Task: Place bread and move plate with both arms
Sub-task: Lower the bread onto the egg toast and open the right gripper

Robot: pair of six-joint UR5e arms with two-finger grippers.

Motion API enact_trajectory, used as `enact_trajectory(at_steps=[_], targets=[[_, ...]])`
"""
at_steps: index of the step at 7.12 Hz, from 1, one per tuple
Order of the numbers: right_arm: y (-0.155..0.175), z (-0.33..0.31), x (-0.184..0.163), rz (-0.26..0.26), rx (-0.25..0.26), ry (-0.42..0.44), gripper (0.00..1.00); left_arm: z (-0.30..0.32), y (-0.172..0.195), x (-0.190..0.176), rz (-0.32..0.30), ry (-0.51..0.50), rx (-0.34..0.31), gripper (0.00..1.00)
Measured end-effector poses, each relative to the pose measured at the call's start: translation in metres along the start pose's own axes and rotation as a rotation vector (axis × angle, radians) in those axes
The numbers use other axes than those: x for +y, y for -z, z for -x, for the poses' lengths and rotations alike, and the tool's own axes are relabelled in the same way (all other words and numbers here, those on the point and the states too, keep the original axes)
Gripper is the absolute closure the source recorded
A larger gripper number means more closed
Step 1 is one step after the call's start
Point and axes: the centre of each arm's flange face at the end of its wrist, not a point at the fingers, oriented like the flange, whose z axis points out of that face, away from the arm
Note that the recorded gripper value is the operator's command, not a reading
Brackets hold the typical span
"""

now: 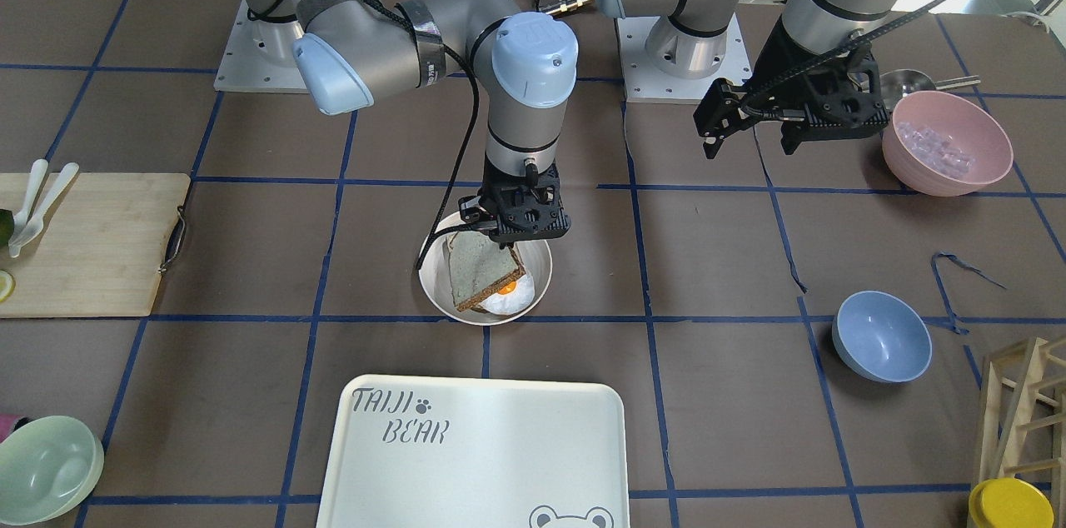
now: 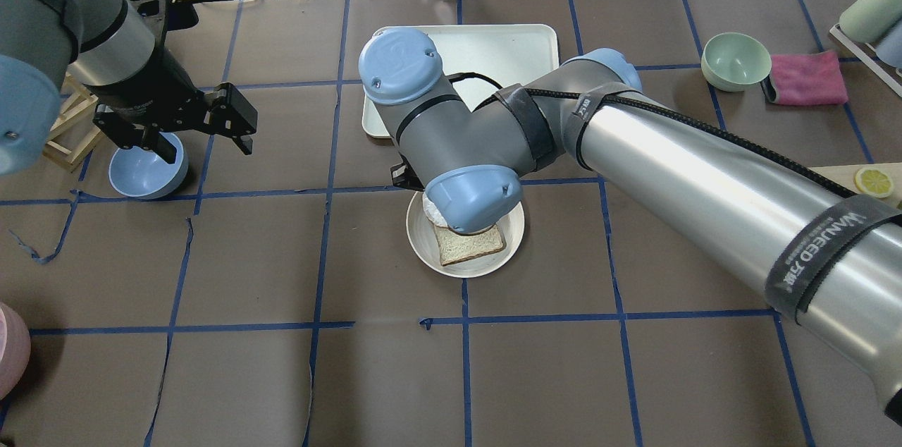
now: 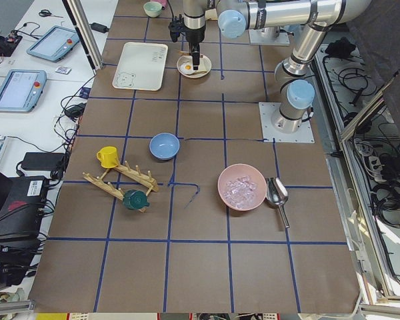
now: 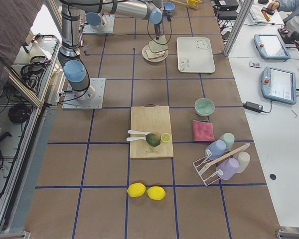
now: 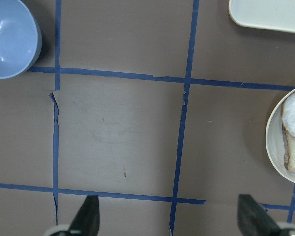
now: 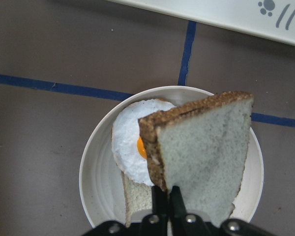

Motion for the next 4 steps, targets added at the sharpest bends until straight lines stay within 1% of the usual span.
enact_trajectory(at_steps=[1,3,4], targets=[[-0.009,0.002,-0.001,0.006,0.008,0.013,1.0,0.0,0.0,0.0,0.001,0.0,0.0,0.0],[-0.02,0.005,-0.003,0.006,0.004,0.011,1.0,0.0,0.0,0.0,0.0,0.0,-0.003,0.0],[-0.022,0.005,-0.003,0.005,0.003,0.008,0.76,0.001,0.0,0.0,0.0,0.0,-0.004,0.0]])
